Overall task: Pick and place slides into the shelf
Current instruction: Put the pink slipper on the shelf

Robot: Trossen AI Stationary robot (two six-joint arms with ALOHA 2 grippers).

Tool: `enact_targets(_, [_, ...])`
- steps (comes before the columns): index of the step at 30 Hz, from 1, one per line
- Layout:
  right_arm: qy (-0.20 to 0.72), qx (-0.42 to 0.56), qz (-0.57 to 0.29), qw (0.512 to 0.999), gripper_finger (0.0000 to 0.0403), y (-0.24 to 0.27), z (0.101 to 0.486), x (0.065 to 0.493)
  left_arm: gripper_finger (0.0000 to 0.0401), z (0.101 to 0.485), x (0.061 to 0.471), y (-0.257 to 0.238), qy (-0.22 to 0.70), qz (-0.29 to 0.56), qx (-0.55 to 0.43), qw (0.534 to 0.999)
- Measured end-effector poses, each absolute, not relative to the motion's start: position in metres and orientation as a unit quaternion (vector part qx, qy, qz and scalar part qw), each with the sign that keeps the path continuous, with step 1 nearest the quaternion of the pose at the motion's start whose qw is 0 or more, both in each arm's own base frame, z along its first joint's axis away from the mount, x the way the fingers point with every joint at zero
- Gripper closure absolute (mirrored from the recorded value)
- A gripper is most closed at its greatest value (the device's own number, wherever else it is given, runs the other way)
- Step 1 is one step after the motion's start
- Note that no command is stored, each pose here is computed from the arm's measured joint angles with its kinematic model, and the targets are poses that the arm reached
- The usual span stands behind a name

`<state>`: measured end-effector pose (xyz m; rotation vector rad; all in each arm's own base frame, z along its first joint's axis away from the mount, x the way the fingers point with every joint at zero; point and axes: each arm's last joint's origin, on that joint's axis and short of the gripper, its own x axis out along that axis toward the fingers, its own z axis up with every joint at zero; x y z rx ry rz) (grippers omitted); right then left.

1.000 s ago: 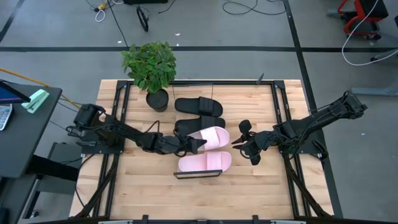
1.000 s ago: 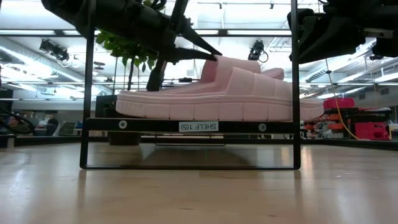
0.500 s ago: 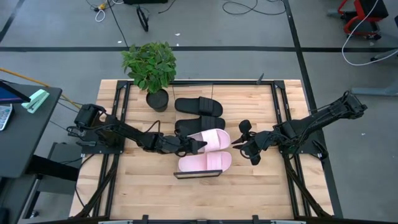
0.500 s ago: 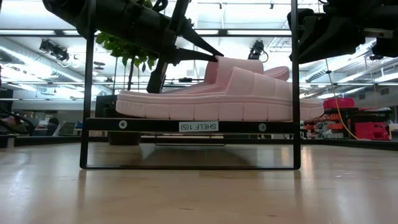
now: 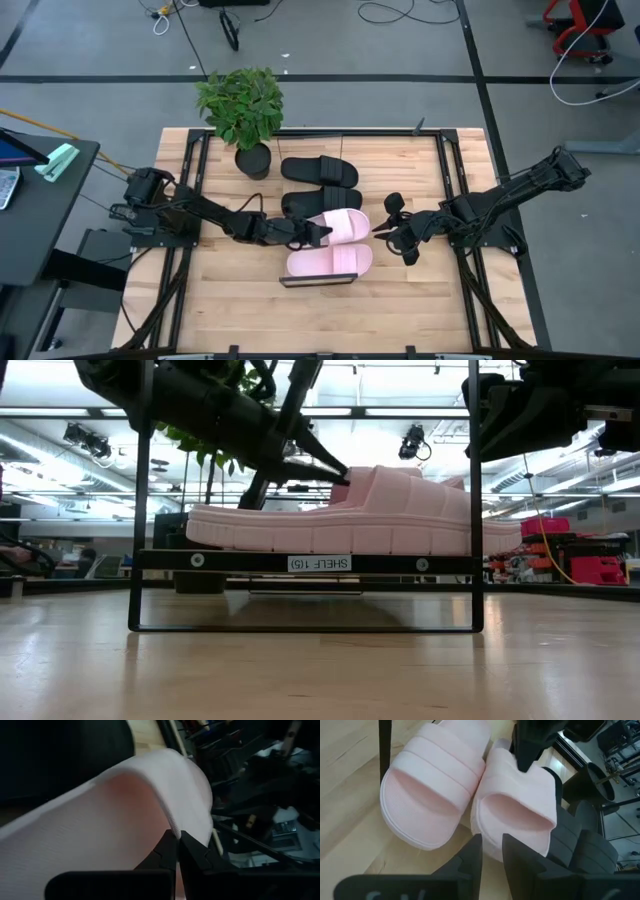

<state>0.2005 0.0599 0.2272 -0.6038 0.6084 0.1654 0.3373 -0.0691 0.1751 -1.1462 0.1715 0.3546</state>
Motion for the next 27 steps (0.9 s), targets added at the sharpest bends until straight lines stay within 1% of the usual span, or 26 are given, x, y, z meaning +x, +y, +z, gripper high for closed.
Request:
enact_targets(10, [0.296,-0.292,0.080,0.906,0.0323,0.060,0.227,0.200,0.0393,0.167,0.342,-0.060,0.096,0.163,-0.537,0.822])
enact_targets(19, [0.296,-0.292,0.080,0.906,0.0323,0.060,0.227,0.200,0.0394,0.165,0.342,-0.057,0.102,0.168,-0.512,0.836])
enact_targets(23, [0.296,-0.292,0.080,0.906,0.0323,0.060,0.227,0.200,0.0386,0.165,0.342,-0.057,0.104,0.169,-0.510,0.837])
enact_targets(27, [0.296,-0.292,0.080,0.906,0.0323,0.060,0.227,0.200,0.0393,0.164,0.342,-0.057,0.107,0.170,-0.503,0.841])
